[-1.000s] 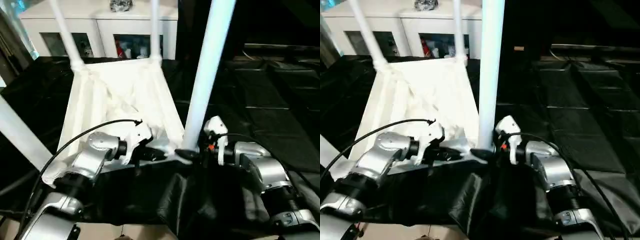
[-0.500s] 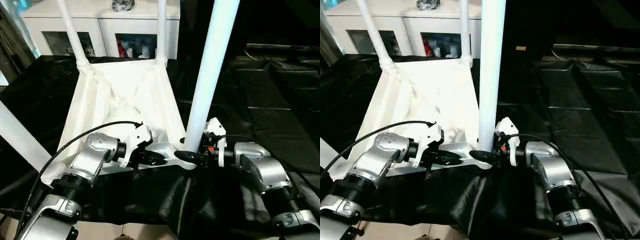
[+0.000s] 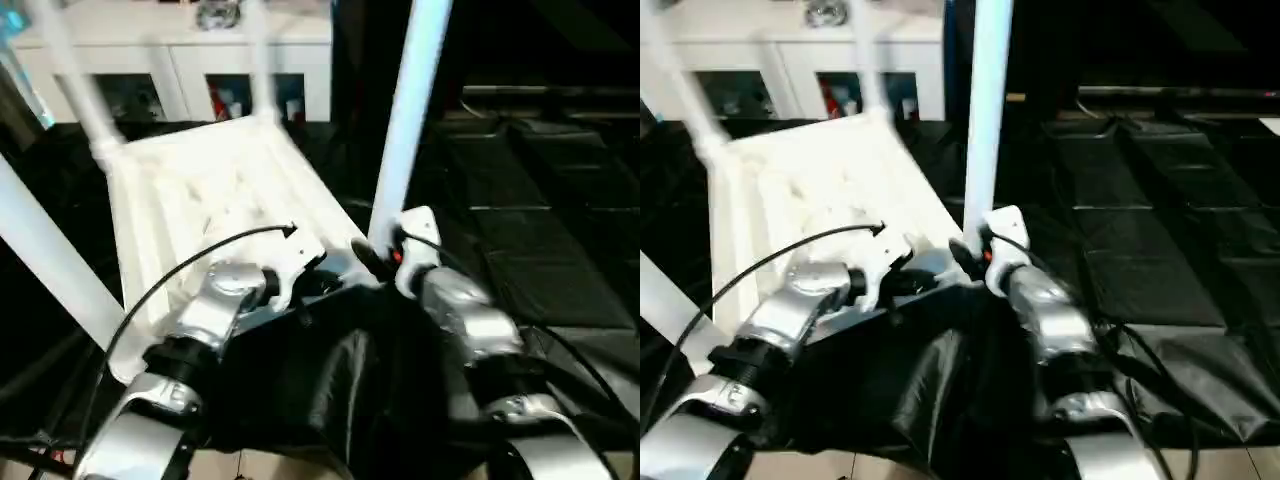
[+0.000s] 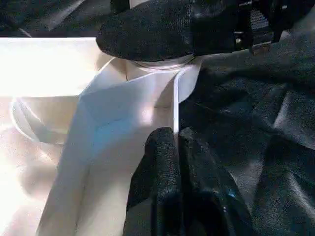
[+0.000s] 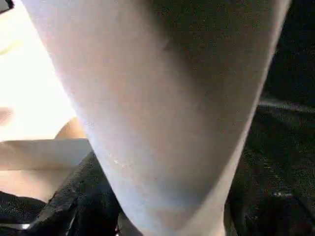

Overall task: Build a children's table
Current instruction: Rotate leg to tighten

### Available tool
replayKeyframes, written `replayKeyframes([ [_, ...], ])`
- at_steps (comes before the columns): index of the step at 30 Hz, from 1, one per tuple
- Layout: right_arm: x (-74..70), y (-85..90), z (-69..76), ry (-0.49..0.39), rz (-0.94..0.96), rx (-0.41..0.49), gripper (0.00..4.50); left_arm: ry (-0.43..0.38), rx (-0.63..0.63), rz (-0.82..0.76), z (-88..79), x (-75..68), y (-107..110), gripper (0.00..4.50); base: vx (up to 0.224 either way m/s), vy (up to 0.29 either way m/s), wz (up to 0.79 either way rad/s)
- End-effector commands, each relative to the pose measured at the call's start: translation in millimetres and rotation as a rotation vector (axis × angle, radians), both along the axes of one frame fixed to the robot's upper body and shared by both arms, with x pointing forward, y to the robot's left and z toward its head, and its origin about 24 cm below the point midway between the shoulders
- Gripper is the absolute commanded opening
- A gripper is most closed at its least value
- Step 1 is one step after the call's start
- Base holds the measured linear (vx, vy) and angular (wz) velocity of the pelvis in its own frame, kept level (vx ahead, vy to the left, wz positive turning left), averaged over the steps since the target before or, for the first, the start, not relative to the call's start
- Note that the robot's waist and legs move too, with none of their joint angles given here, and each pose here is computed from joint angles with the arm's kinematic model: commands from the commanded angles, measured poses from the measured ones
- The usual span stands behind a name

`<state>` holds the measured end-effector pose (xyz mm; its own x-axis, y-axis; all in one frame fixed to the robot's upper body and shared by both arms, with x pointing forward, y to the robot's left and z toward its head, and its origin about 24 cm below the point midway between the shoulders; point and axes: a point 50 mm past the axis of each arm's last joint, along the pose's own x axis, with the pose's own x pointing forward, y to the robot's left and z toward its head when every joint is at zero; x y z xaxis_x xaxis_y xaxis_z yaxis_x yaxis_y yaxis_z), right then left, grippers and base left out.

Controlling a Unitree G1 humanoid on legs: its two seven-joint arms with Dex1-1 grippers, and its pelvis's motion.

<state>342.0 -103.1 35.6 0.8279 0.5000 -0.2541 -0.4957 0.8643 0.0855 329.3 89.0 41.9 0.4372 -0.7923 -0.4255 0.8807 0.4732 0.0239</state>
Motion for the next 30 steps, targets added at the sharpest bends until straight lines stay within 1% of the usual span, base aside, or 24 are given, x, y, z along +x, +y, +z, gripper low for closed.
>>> replayKeyframes([
  [1, -19.6, 43.8, -20.3, 0.117, 0.209, 0.043, 2.79, -0.090, -0.119, -0.100, 25.5, 1.5, -35.0, 0.00, 0.000, 0.000, 0.00],
  [3, -21.7, 43.2, -19.9, 0.127, 0.245, 0.073, 3.11, -0.090, -0.121, -0.118, 25.2, -0.3, -33.9, 0.00, 0.000, 0.000, 0.00],
  [5, -24.1, 41.6, -20.0, 0.140, 0.279, 0.103, 3.20, -0.084, -0.130, -0.144, 25.0, -2.7, -31.2, 0.00, 0.000, 0.000, 0.00],
  [6, -24.9, 40.6, -20.1, 0.145, 0.294, 0.111, 3.33, -0.081, -0.135, -0.152, 25.1, -3.5, -29.5, 0.00, 0.000, 0.000, 0.00],
  [7, -24.9, 40.6, -20.1, 0.145, 0.294, 0.111, 3.33, -0.081, -0.135, -0.152, 25.1, -3.5, -29.5, 0.00, 0.000, 0.000, 0.00],
  [8, -25.6, 39.1, -20.2, 0.145, 0.311, 0.113, 3.56, -0.076, -0.141, -0.161, 25.2, -4.3, -28.0, 0.00, 0.000, 0.000, 0.00],
  [11, -27.0, 26.5, -17.9, 0.140, 0.376, 0.096, 3.74, -0.054, -0.141, -0.220, 25.3, -8.8, -19.6, 0.00, 0.000, 0.000, 0.00],
  [13, -27.2, 22.2, -16.6, 0.139, 0.394, 0.093, 3.99, -0.048, -0.139, -0.235, 25.2, -9.8, -17.2, 0.00, 0.000, 0.000, 0.00],
  [14, -28.2, 16.7, -13.7, 0.135, 0.428, 0.094, 3.99, -0.040, -0.130, -0.258, 24.6, -11.6, -13.6, 0.00, 0.000, 0.000, 0.00],
  [19, -31.5, 0.2, -7.4, 0.126, 0.507, 0.083, 3.99, -0.006, -0.110, -0.313, 22.5, -16.5, -3.3, 0.00, 0.000, 0.000, 0.00],
  [20, -31.5, 0.2, -7.4, 0.126, 0.507, 0.083, 3.99, -0.006, -0.110, -0.313, 22.5, -16.5, -3.3, 0.00, 0.000, 0.000, 0.00],
  [22, -34.8, -6.3, -5.3, 0.124, 0.558, 0.069, 3.99, 0.015, -0.106, -0.348, 22.1, -20.4, 0.6, 0.00, 0.000, 0.000, 0.00],
  [24, -36.6, -9.2, -4.6, 0.128, 0.582, 0.060, 3.99, 0.027, -0.104, -0.363, 21.9, -22.1, 2.3, 0.00, 0.000, 0.000, 0.00],
  [25, -39.0, -13.5, -2.7, 0.131, 0.614, 0.051, 3.99, 0.053, -0.099, -0.393, 20.8, -25.8, 5.4, 0.00, 0.000, 0.000, 0.00],
  [27, -39.5, -14.8, -1.9, 0.132, 0.621, 0.051, 3.99, 0.064, -0.096, -0.404, 20.3, -27.2, 6.6, 0.00, 0.000, 0.000, 0.00],
  [30, -40.5, -16.3, 0.0, 0.142, 0.640, 0.069, 3.67, 0.083, -0.089, -0.423, 19.0, -30.4, 8.2, 0.00, 0.000, 0.000, 0.00],
])
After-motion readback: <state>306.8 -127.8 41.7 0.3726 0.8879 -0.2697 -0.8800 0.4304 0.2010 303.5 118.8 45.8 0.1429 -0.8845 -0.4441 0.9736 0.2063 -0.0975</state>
